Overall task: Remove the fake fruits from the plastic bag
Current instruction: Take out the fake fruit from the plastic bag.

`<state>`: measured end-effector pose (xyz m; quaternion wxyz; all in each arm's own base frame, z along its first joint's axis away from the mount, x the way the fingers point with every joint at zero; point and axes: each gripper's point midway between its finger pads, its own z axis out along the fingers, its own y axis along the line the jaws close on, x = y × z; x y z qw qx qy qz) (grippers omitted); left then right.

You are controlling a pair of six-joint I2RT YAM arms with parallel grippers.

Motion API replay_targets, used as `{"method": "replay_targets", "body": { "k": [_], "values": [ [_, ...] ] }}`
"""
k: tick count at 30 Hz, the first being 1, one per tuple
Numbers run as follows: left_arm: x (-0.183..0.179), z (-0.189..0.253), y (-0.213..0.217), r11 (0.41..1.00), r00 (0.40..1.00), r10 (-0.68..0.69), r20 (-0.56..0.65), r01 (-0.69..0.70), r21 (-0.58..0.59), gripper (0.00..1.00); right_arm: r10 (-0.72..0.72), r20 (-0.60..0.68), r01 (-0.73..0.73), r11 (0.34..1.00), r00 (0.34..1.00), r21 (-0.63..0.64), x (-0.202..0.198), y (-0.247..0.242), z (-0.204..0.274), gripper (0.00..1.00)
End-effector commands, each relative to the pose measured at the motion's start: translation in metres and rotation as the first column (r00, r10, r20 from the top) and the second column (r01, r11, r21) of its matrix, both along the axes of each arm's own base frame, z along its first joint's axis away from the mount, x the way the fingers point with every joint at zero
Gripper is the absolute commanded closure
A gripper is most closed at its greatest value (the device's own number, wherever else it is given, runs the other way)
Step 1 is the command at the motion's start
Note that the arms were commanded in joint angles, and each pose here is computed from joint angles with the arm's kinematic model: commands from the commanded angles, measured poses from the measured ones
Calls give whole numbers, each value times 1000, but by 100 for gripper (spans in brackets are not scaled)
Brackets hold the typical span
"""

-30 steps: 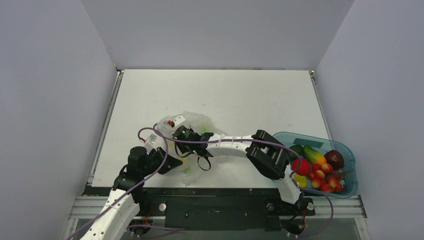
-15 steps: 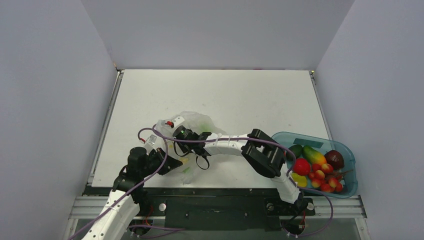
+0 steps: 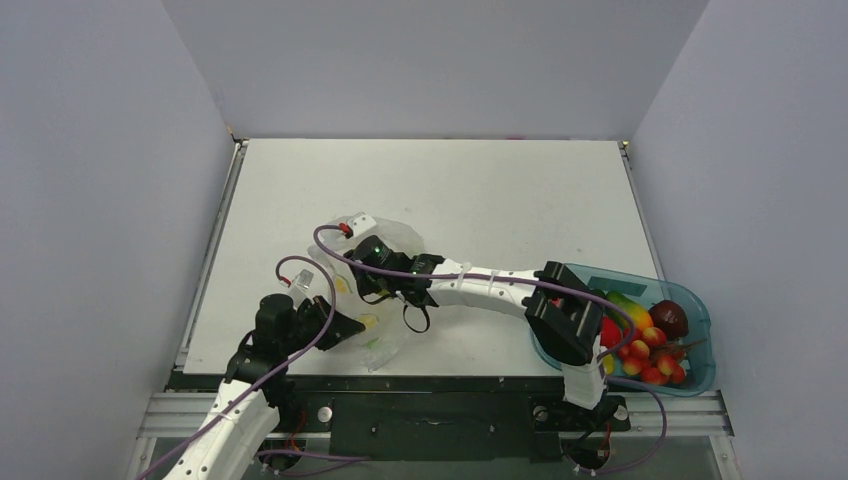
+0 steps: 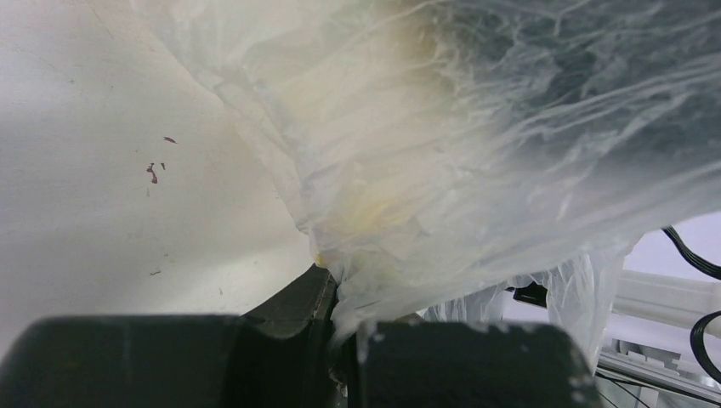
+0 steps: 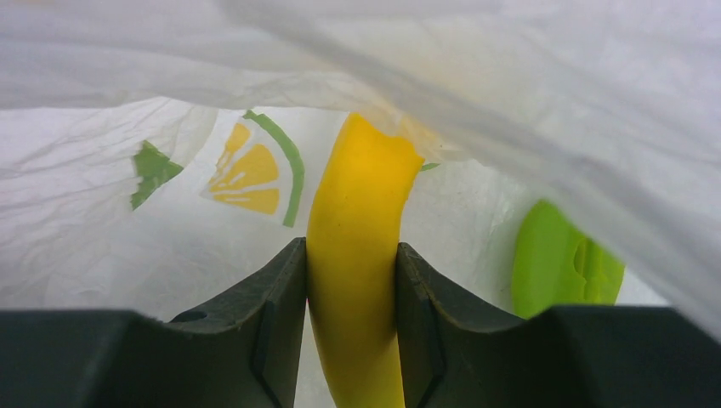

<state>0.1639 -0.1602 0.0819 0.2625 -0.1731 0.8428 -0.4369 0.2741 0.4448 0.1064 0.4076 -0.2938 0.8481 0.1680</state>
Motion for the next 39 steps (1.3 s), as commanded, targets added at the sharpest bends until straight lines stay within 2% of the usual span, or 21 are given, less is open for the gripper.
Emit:
{"method": "replay_targets", "body": {
  "k": [1,5,7,13,14,16,31,39],
  "values": [
    [6,22,-2,1000,998,-9,60,9,-13,100,17,-19,-15,992,1000,124,-7,6,37,85],
    [8,25,-1,1000,998,-4,69,5,-12,100,160,-91,-139,970,983,197,-32,20,45,85],
    [8,27,-1,1000,997,-1,72,2,-11,100,290,-118,-256,936,950,240,-55,27,49,86],
    [9,26,-1,1000,997,4,73,-3,-11,100,460,-81,-424,863,884,277,-86,20,57,90],
    [9,24,0,1000,997,4,71,-4,-10,100,475,-67,-440,853,877,280,-88,20,60,94],
    [9,24,0,1000,998,4,70,-4,-10,100,493,-42,-462,838,869,291,-91,18,73,100],
    [6,22,1,1000,998,8,69,-8,-7,100,512,79,-500,777,855,381,-105,0,131,100],
    [5,21,1,1000,998,5,67,-5,-5,100,509,204,-531,660,836,532,-119,-11,214,100]
  ]
}}
